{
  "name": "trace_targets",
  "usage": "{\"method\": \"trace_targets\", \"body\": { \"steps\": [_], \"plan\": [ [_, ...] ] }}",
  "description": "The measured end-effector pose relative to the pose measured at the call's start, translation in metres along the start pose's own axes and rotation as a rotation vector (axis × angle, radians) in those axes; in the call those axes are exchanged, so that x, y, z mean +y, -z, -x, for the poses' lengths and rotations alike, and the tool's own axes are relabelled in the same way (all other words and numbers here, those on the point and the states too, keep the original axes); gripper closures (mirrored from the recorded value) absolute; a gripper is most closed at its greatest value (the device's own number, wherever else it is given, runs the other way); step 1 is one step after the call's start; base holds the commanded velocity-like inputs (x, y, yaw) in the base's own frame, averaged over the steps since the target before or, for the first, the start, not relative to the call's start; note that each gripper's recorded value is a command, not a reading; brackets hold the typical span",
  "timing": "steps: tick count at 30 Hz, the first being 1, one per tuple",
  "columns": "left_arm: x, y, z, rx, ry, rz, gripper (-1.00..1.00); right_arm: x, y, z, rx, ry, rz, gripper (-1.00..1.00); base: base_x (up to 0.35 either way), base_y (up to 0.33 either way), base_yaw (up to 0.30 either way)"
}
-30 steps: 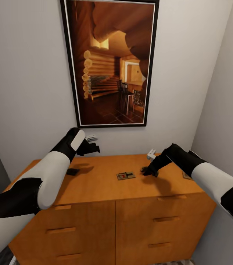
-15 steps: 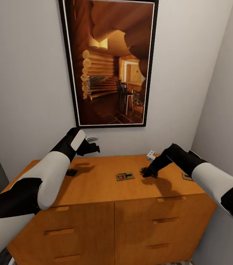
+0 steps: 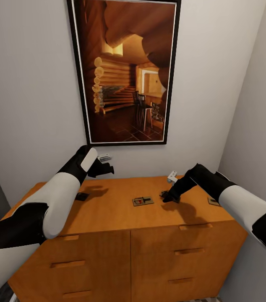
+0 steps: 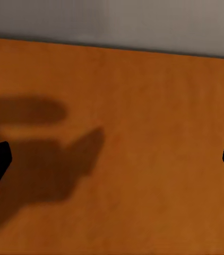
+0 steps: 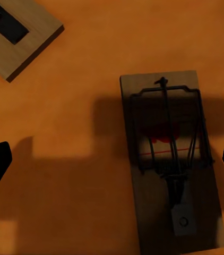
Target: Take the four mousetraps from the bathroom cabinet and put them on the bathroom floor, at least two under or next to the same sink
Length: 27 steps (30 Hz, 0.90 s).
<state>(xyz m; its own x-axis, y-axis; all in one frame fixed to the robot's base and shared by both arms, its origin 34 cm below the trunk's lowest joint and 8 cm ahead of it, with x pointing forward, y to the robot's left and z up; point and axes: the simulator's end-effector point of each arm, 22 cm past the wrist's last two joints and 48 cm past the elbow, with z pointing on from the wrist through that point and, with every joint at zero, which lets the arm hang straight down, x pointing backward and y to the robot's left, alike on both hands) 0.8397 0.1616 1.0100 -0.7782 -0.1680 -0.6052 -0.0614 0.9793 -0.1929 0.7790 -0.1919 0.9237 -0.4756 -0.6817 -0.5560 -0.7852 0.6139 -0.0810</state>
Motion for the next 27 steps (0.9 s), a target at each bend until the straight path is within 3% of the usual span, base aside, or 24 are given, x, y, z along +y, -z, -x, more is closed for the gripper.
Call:
{"method": "trace_targets", "body": {
  "steps": [27],
  "plan": [
    [-0.0003,0.0001,-0.0001,0.0,0.0,0.0,-1.0,-0.0002,0.0001,-0.0004,0.0,0.0,0.0,-1.0,0.002,-0.001,0.0]
  ]
}}
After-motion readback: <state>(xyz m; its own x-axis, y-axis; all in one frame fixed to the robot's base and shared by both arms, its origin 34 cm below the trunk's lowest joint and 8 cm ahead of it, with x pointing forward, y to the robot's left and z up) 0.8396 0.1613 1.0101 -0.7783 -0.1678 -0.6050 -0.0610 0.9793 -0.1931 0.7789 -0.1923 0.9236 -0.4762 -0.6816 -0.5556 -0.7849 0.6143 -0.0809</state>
